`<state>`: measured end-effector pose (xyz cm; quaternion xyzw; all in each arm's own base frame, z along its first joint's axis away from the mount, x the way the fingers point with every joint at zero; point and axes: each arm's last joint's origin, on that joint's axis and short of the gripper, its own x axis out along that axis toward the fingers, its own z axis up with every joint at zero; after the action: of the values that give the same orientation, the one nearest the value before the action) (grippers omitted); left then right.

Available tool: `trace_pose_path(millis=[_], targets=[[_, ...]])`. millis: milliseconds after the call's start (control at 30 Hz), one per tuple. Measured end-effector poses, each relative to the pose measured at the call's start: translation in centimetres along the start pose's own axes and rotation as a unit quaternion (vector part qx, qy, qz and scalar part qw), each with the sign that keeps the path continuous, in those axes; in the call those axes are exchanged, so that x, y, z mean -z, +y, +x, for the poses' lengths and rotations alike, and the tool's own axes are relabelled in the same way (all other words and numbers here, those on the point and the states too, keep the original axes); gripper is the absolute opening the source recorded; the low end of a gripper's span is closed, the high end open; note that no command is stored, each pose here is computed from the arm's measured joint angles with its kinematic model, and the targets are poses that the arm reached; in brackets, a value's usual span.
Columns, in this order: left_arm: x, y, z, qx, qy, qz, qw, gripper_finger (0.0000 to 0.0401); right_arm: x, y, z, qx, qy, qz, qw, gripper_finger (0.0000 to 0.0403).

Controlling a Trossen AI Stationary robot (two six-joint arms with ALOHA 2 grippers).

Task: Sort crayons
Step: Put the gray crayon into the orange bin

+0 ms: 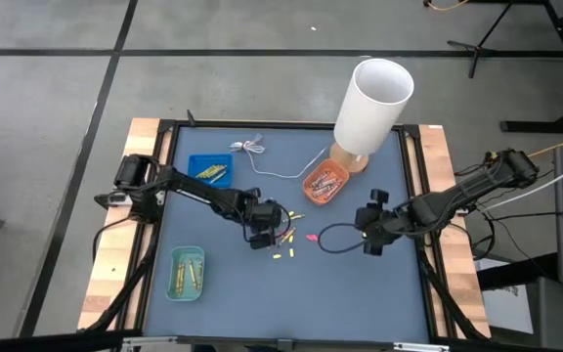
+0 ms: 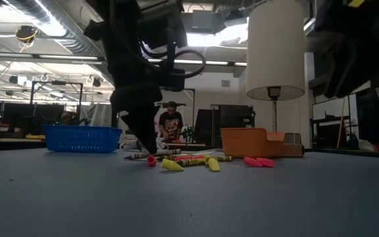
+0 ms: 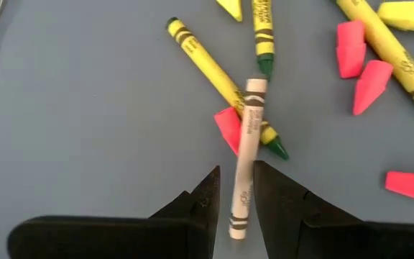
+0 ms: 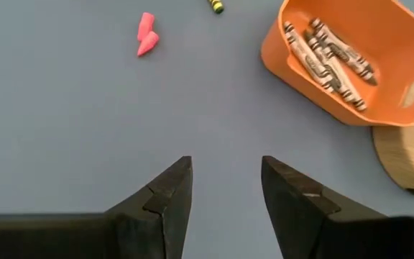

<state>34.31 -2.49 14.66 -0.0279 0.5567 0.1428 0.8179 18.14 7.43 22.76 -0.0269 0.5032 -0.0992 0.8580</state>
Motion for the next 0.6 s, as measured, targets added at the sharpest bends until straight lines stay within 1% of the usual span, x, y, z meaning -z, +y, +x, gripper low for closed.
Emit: trace_pose_path(millis=[133, 300, 433, 600], targets=[[-0.2, 0.6, 0.2, 0.022, 0.008, 0.005, 1.0, 0.0069, 0.4, 0.1, 0.7, -0.001, -0.002, 0.001, 1.0, 0.0166], [-0.3, 1.0, 0.5, 0.053, 0.018, 0.031, 0.998, 0.0069, 0.4, 0.1, 0.7, -0.002, -0.004, 0.002, 1.0, 0.0166], [-0.2, 0.8, 1.0, 0.055, 0.019, 0.057, 0.997, 0.0069, 0.2, 0.2, 0.7, -0.008, -0.016, 0.007, 1.0, 0.0166], [-0.2, 0.7, 1.4, 0.056, 0.022, 0.071, 0.996, 0.0069, 0.0, 0.3, 0.7, -0.013, -0.025, 0.008, 1.0, 0.0166]])
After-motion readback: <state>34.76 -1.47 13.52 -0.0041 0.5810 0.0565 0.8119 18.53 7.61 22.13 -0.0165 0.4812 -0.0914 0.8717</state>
